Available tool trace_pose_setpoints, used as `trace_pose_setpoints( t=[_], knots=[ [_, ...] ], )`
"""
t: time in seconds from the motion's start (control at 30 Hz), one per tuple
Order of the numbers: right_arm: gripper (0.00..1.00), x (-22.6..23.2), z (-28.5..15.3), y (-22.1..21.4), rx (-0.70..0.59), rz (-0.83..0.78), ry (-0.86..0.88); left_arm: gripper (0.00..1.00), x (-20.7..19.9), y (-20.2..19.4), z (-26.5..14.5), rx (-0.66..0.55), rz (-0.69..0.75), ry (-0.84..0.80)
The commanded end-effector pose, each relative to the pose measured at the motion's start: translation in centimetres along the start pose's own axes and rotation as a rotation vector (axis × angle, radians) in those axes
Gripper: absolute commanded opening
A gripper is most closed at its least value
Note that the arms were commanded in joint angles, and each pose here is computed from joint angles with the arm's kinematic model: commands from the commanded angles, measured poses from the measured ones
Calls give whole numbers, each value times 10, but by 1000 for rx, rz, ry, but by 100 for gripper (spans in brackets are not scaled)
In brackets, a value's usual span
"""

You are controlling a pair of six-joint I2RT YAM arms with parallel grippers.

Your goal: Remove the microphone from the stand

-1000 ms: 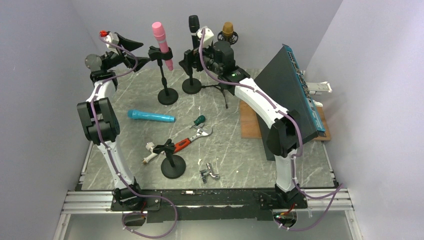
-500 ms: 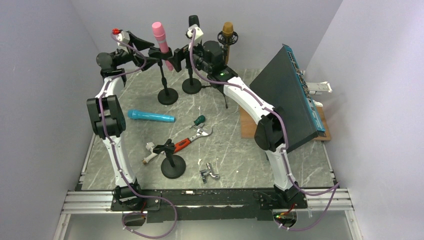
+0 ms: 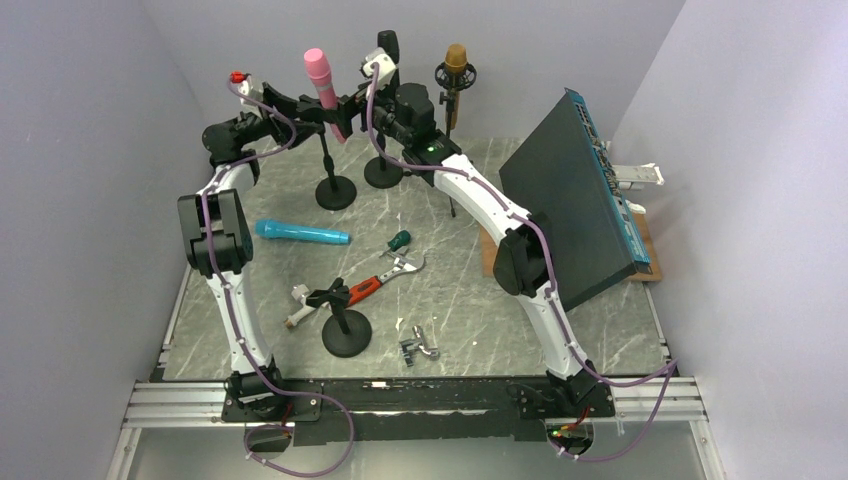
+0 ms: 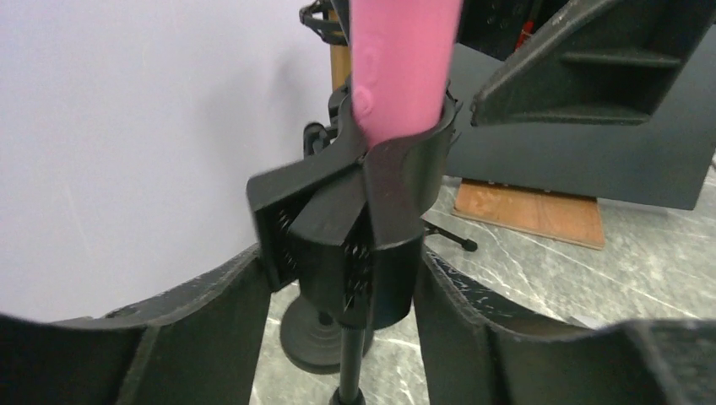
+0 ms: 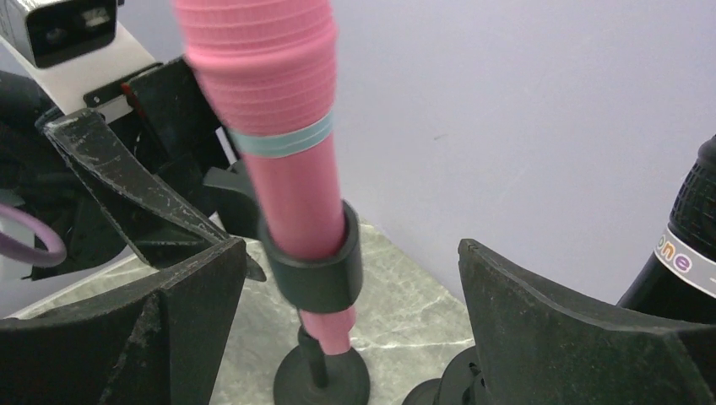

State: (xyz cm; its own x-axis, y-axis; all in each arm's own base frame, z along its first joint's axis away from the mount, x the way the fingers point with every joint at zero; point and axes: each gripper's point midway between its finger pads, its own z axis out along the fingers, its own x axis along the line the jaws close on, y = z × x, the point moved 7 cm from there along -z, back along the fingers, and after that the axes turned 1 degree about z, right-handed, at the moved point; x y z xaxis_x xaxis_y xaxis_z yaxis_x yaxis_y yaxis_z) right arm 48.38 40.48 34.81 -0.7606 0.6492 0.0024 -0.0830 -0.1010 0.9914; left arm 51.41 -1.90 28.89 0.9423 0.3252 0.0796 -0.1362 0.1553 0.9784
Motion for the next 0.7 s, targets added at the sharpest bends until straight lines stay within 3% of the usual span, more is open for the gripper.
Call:
trace_pose_setpoints(
  t=[0.0,0.2,0.27,0.33,0.4,0.57,0.67],
  knots=[
    [97,2,6,27,-119,-61,3,60,-17,37,2,-43,112,-4],
    [96,12,11,25,-135,-124,31,53,-25,48,5,-111,130,32],
    [95,15,12,26,-144,-122,41,63,-28,49,8,-110,132,24],
    [95,18,13,27,-154,-121,53,84,-27,50,12,-107,139,15],
    [95,22,15,26,-162,-125,55,90,-24,51,16,-98,142,3],
    [95,24,20,28,-191,-113,35,89,-19,52,22,-98,141,-15],
    [94,22,22,32,-221,-99,9,77,-18,53,22,-96,148,-13]
  ],
)
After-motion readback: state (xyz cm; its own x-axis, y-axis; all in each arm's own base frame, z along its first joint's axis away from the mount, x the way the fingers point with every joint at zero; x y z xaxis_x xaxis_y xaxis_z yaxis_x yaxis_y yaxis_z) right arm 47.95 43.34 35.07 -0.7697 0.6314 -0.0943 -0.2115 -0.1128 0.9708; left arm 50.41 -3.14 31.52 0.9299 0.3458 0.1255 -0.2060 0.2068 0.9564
